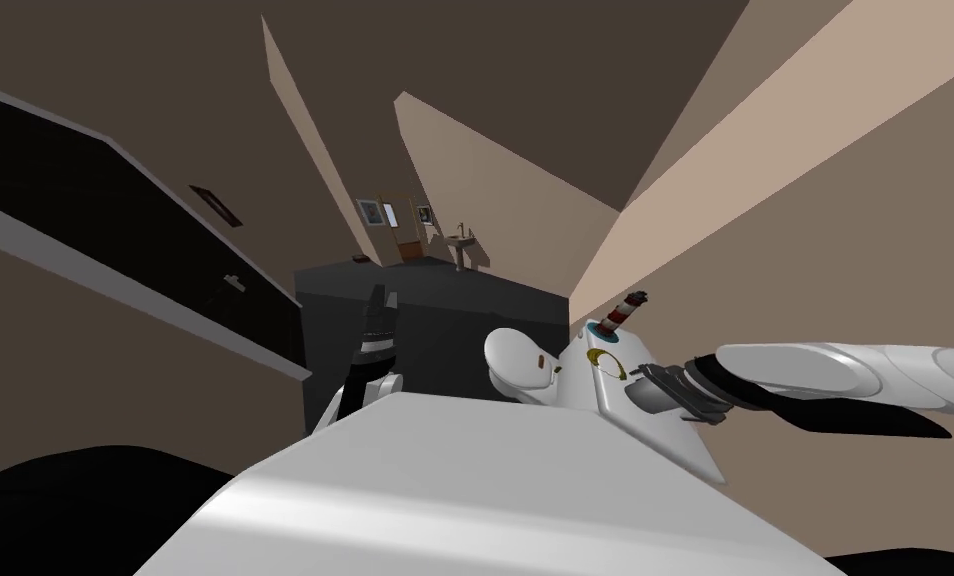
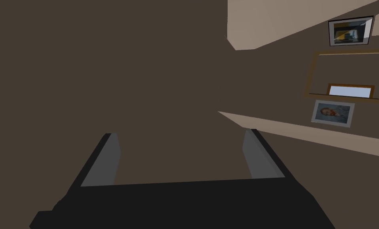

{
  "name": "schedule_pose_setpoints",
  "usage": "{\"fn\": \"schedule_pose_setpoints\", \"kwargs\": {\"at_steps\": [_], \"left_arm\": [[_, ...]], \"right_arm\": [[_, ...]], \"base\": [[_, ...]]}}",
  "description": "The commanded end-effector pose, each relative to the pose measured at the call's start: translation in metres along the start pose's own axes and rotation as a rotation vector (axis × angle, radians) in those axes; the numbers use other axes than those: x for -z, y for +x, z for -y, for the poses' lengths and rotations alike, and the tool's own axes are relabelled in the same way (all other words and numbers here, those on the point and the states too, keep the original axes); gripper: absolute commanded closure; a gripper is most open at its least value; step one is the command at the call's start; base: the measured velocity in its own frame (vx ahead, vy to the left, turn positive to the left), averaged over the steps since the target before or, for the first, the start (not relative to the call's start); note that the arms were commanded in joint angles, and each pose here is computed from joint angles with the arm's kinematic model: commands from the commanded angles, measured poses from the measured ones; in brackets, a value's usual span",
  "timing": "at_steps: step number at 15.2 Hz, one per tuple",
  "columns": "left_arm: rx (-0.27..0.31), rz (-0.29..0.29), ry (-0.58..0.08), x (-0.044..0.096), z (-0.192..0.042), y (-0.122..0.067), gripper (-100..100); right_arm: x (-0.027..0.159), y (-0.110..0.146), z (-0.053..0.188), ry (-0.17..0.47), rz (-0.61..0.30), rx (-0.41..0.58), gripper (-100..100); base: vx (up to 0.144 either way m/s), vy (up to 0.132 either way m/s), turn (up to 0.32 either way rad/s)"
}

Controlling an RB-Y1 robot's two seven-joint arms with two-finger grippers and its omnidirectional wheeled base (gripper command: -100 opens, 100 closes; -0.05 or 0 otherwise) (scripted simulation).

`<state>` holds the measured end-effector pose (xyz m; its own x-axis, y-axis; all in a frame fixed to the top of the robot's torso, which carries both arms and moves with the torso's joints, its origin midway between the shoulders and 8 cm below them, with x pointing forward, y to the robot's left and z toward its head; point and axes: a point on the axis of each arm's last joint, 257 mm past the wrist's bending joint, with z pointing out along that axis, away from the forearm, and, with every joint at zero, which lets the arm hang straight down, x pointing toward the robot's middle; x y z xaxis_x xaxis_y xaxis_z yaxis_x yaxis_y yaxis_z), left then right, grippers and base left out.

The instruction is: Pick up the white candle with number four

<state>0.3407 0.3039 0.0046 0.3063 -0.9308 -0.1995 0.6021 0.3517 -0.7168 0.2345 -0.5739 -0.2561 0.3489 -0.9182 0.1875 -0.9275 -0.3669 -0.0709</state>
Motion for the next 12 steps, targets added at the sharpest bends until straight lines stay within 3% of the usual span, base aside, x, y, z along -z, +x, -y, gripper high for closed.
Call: {"fn": "schedule_pose_setpoints", "kwargs": {"at_steps": [1, 3, 4, 8, 12], "left_arm": [[0.0, 0.0, 0.0, 0.0, 0.0, 0.0, 0], [0.0, 0.0, 0.0, 0.0, 0.0, 0.0, 0], [0.0, 0.0, 0.0, 0.0, 0.0, 0.0, 0], [0.0, 0.0, 0.0, 0.0, 0.0, 0.0, 0], [0.0, 0.0, 0.0, 0.0, 0.0, 0.0, 0]], "right_arm": [[-0.009, 0.002, -0.017, -0.005, -0.003, -0.015, -100], [-0.009, 0.001, -0.015, -0.005, -0.002, -0.012, -100], [-0.01, 0.001, -0.016, -0.004, -0.003, -0.013, 100], [-0.01, 0.001, -0.017, -0.007, -0.002, -0.013, 100], [0.01, 0.0, 0.015, 0.007, -0.002, 0.013, 100]], "base": [[0.062, 0.031, 0.122], [0.046, 0.021, 0.047], [0.011, 0.004, -0.004], [0.001, 0.001, -0.001], [-0.043, -0.019, -0.12]]}}
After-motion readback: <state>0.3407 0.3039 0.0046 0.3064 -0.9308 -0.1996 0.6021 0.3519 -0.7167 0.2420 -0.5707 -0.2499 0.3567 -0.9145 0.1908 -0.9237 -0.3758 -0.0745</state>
